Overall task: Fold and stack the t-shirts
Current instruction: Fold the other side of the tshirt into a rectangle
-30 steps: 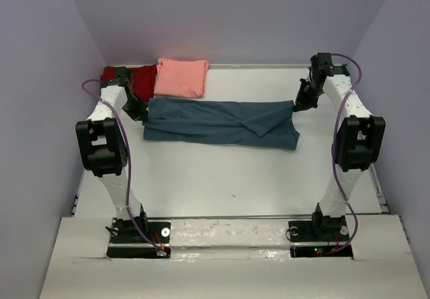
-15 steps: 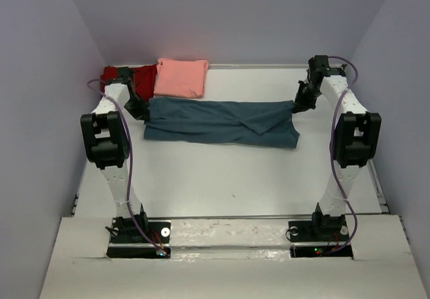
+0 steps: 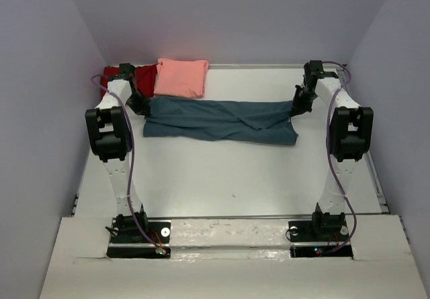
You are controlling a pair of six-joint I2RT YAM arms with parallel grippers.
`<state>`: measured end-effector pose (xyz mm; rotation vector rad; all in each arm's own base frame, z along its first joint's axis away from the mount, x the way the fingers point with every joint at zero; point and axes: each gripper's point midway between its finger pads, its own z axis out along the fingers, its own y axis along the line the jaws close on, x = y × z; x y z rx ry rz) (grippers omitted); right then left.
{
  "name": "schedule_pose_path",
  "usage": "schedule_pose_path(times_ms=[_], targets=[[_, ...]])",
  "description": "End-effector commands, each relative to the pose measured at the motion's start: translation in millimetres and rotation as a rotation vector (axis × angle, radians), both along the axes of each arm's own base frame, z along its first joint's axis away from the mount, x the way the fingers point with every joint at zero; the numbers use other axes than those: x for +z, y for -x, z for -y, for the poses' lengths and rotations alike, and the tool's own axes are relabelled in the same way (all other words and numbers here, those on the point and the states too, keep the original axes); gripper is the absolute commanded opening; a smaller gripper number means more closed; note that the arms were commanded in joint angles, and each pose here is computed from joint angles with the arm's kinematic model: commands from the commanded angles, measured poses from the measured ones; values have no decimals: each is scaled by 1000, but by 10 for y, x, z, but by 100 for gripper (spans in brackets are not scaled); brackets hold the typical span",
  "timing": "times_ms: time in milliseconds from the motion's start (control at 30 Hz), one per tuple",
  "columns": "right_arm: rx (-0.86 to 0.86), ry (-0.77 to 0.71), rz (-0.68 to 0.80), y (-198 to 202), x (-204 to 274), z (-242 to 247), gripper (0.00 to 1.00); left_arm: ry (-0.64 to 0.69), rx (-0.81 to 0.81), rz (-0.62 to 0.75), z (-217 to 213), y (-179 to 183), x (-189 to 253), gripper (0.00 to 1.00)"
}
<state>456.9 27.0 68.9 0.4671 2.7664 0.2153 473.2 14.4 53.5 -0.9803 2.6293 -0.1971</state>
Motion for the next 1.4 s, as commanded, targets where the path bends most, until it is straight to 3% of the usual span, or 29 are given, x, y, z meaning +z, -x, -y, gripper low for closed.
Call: schedule_pose_path(times_ms=[0,300,467,533,567,600,633,667,700,733,933,1100,1367], targets=[[-27,29,87,-275,108,112,0,-29,-24,59,-74,-159,170,0],[-48,40,75,-387,-27,141,3,-21,-70,55,-42,-184,104,1],[-57,68,63,-407,-126,193,6,-20,-86,70,-35,-223,95,11],[-61,78,57,-413,-161,212,15,-22,-95,80,-35,-237,103,29],[-62,77,51,-416,-195,211,24,-24,-98,84,-36,-240,106,40],[-95,128,50,-422,-195,311,48,-27,-98,104,-38,-255,148,54],[-117,149,52,-422,-182,355,63,-27,-102,117,-34,-259,167,96],[-134,162,73,-441,-88,385,84,-30,-112,139,-23,-276,211,99],[-138,167,87,-463,-45,396,96,-33,-118,193,-25,-335,353,99],[-128,148,99,-485,2,360,98,-36,-122,199,-18,-328,369,99],[-104,43,200,-571,468,173,99,-69,-111,247,-73,-341,641,99],[-150,-99,173,-253,587,69,99,-70,-91,315,-89,-178,892,99],[-244,-415,0,648,479,-270,97,114,-27,269,-85,510,583,99]])
